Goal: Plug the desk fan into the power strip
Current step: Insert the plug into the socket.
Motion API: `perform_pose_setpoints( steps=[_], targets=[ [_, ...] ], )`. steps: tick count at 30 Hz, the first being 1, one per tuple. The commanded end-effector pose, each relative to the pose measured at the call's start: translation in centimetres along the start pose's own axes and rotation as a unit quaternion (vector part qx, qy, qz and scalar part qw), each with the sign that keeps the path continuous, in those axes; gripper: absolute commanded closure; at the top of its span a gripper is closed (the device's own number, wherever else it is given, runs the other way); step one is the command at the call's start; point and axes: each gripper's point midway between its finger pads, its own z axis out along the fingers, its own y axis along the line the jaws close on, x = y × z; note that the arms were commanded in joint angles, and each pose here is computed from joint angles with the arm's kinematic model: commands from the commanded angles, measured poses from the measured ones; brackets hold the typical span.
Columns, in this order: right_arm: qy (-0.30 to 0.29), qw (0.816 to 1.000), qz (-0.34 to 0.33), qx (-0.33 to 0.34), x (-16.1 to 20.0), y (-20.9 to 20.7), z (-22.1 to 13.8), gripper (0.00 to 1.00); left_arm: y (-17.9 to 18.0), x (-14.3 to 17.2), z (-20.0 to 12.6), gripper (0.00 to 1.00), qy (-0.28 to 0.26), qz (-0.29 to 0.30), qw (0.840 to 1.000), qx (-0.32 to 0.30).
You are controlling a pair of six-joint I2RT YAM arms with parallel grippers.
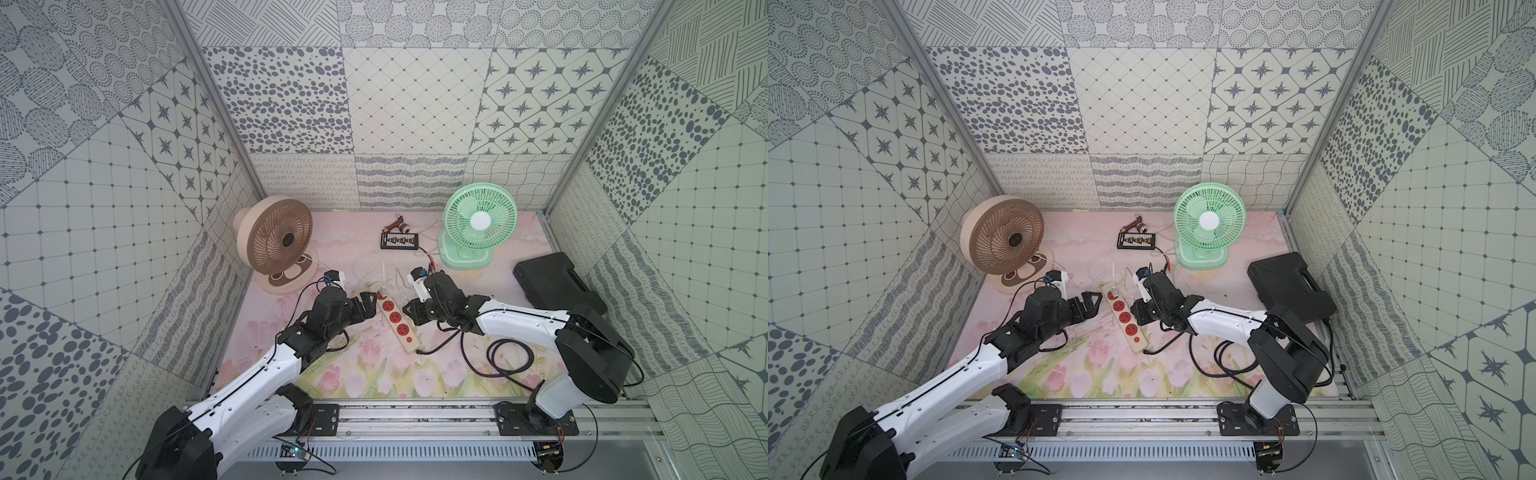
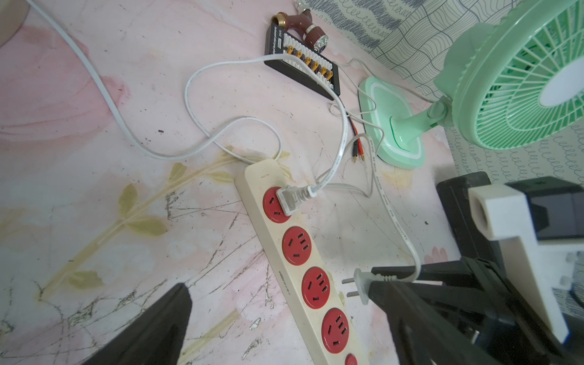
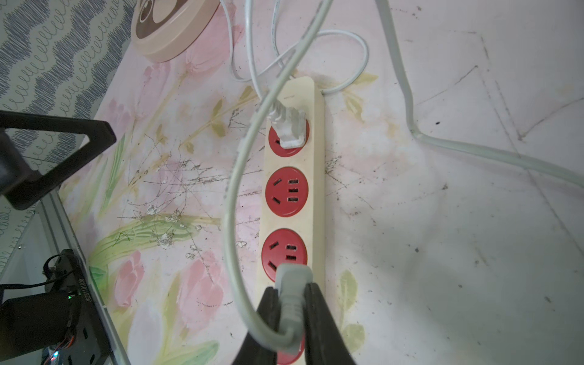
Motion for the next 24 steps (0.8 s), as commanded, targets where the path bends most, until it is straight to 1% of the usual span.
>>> perform_pose_setpoints(
  steps=[1, 24],
  targets=[
    [-0.010, 1.000, -0.023, 0.009, -1.1, 0.4, 0.6, 1.00, -0.1, -0.3, -0.1, 0.00, -0.008, 0.004, 1.000, 0.005],
    [0.027, 0.998, -0.044, 0.024, 0.5, 0.4, 2.9, 1.00, -0.2, -0.5, -0.3, 0.01, -0.011, 0.005, 1.000, 0.007]
  ],
)
